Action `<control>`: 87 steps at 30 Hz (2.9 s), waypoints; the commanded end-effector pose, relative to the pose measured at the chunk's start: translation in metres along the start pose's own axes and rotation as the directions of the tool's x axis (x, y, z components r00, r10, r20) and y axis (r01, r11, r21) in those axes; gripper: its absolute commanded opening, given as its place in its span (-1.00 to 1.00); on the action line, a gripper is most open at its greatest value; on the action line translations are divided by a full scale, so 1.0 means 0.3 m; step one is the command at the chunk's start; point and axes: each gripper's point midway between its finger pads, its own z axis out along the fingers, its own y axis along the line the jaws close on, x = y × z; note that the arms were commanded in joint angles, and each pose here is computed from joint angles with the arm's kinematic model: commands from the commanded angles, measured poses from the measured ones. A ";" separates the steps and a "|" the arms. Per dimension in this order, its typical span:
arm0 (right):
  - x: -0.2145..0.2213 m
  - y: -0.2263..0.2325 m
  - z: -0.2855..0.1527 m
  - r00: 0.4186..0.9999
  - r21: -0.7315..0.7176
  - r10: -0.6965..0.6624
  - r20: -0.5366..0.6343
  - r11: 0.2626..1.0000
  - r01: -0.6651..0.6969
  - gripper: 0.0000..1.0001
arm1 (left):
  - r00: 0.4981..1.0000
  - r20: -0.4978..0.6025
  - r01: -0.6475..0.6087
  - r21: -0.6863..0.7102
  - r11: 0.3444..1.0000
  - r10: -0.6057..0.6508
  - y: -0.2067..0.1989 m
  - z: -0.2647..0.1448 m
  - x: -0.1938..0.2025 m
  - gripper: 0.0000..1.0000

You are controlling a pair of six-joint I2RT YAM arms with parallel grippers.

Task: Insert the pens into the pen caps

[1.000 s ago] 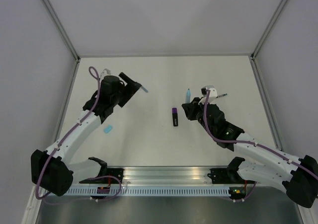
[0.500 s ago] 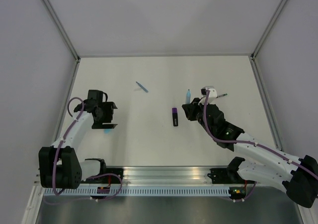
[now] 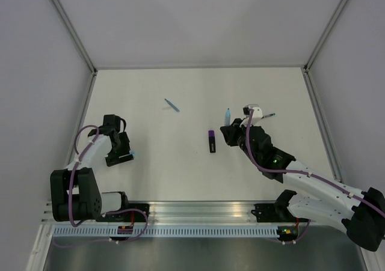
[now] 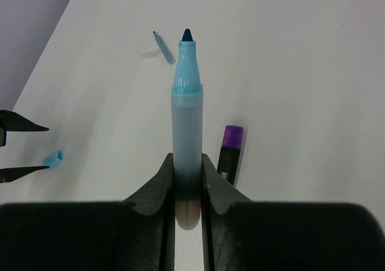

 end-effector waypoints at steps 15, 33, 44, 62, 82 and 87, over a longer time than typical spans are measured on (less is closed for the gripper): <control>-0.039 0.020 0.012 1.000 -0.002 0.014 0.019 1.000 -0.014 -1.00 | 0.994 0.092 0.075 -0.150 0.986 -0.062 0.066 0.159 -0.060 0.33; -0.045 0.026 0.004 1.000 -0.013 0.019 0.022 1.000 -0.018 -1.00 | 0.993 0.119 0.030 -0.055 0.998 -0.023 0.033 0.131 -0.088 -0.95; 0.032 0.177 0.002 0.994 -0.282 -0.080 -0.076 0.958 0.056 -1.00 | 0.820 -0.047 -0.475 0.498 0.725 0.570 -0.250 -0.141 0.256 -0.95; 0.212 0.418 -0.031 0.955 -0.637 -0.181 -0.236 0.771 -0.011 -1.00 | 0.330 0.448 -0.225 0.892 -0.391 0.831 -0.087 -0.949 0.749 -0.95; 0.120 0.379 -0.051 0.982 -0.581 -0.137 -0.127 0.813 0.039 -0.99 | 0.275 0.456 -0.239 0.885 -0.400 0.846 -0.005 -0.896 0.772 -0.95; 0.104 0.370 -0.056 0.985 -0.571 -0.132 -0.108 0.820 0.047 -1.00 | 0.260 0.440 -0.252 0.890 -0.379 0.860 0.009 -0.878 0.788 -0.95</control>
